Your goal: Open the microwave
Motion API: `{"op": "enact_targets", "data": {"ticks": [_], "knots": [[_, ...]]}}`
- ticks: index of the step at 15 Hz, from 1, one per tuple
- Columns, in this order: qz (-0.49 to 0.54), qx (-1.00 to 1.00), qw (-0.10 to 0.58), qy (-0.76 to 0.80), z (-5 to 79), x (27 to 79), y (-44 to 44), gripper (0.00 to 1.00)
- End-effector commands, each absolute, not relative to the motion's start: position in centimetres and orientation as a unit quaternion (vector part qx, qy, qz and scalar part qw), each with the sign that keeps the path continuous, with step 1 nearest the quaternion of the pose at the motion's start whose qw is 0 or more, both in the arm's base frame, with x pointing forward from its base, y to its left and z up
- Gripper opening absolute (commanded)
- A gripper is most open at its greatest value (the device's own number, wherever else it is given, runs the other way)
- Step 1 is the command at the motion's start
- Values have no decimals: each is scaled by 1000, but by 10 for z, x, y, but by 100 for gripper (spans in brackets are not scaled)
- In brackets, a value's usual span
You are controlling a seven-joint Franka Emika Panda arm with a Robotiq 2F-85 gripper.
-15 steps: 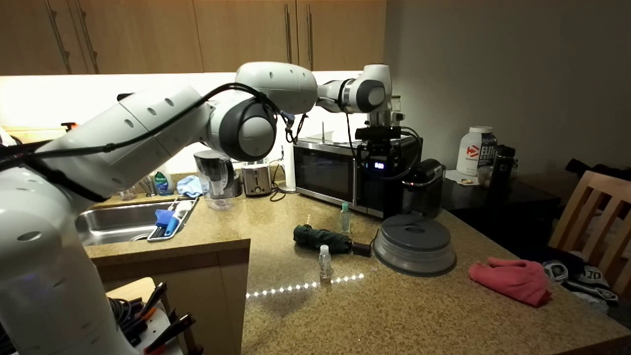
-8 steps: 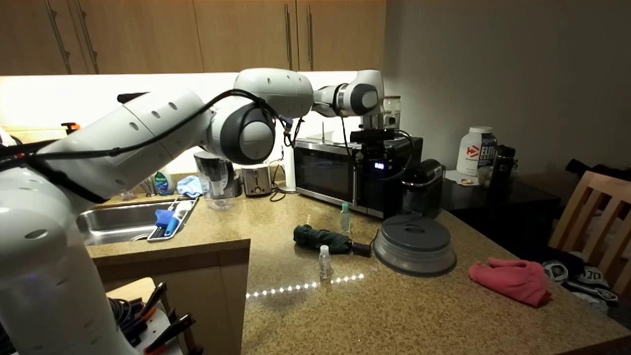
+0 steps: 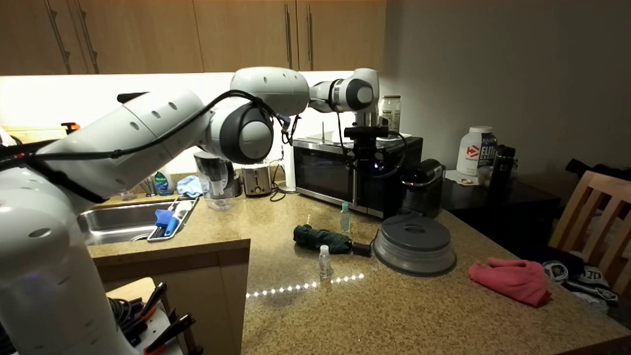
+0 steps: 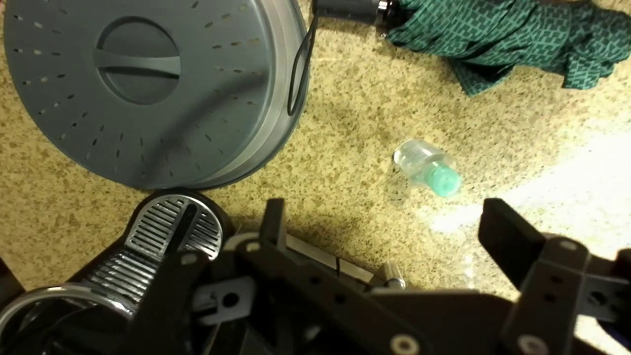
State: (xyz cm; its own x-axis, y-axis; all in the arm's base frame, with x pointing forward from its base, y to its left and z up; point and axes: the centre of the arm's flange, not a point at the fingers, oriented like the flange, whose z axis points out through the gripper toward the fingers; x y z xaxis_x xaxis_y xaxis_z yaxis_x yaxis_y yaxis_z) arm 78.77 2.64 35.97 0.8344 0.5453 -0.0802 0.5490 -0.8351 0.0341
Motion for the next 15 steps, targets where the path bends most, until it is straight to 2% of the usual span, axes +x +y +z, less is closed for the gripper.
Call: {"op": "enact_targets", "data": {"ticks": [1, 4, 15], "knots": [[-69, 945, 20, 320, 373, 819, 37, 100], [-74, 941, 20, 331, 375, 815, 42, 100], [22, 945, 48, 322, 389, 829, 61, 100]]}}
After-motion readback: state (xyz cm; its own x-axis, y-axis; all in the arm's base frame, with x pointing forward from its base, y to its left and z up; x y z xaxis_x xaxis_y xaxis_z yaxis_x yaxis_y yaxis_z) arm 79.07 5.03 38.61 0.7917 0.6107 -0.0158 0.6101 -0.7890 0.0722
